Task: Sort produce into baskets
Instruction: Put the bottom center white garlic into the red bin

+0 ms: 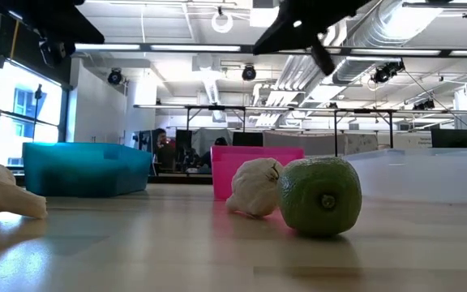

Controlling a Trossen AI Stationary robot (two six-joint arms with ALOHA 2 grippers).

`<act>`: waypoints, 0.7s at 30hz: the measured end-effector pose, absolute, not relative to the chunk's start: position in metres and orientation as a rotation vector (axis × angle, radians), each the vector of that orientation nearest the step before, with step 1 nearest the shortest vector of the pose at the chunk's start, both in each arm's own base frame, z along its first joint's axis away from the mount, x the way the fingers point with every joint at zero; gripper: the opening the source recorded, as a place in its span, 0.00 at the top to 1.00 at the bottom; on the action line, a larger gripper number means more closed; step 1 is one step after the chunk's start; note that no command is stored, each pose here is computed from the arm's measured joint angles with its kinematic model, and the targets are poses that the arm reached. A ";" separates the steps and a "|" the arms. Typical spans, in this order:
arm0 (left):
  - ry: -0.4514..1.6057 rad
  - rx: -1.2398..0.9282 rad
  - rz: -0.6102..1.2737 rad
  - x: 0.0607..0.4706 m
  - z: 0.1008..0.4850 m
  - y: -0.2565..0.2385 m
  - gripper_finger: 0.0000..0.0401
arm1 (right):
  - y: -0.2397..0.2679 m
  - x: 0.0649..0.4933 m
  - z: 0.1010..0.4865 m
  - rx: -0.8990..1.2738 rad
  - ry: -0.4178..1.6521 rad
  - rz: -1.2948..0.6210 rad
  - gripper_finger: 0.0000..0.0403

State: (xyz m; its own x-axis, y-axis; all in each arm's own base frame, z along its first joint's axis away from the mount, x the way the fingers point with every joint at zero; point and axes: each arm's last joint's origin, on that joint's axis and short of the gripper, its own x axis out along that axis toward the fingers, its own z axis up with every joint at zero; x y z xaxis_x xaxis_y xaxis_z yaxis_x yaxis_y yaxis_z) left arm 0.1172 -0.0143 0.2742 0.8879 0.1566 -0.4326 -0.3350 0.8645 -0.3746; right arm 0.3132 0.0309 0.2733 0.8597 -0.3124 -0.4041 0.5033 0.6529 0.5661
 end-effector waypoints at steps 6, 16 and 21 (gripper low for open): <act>0.501 -0.433 0.185 0.143 0.264 -0.022 1.00 | 0.053 0.272 0.281 0.699 0.430 -0.464 1.00; 0.574 -0.490 -0.059 0.215 0.236 -0.045 1.00 | 0.059 0.202 0.302 0.564 0.707 -0.339 1.00; 0.646 -0.383 -0.096 0.254 0.229 -0.061 1.00 | 0.052 0.180 0.314 0.486 0.706 -0.282 1.00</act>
State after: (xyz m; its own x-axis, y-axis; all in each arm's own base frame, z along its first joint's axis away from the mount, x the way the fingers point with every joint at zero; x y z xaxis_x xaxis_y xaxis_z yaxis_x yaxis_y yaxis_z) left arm 0.2539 -0.0613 0.2287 0.7967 -0.2047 -0.5686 -0.0311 0.9258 -0.3768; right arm 0.1798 0.0524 0.3136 0.7298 -0.0854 -0.6783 0.4058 0.8526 0.3293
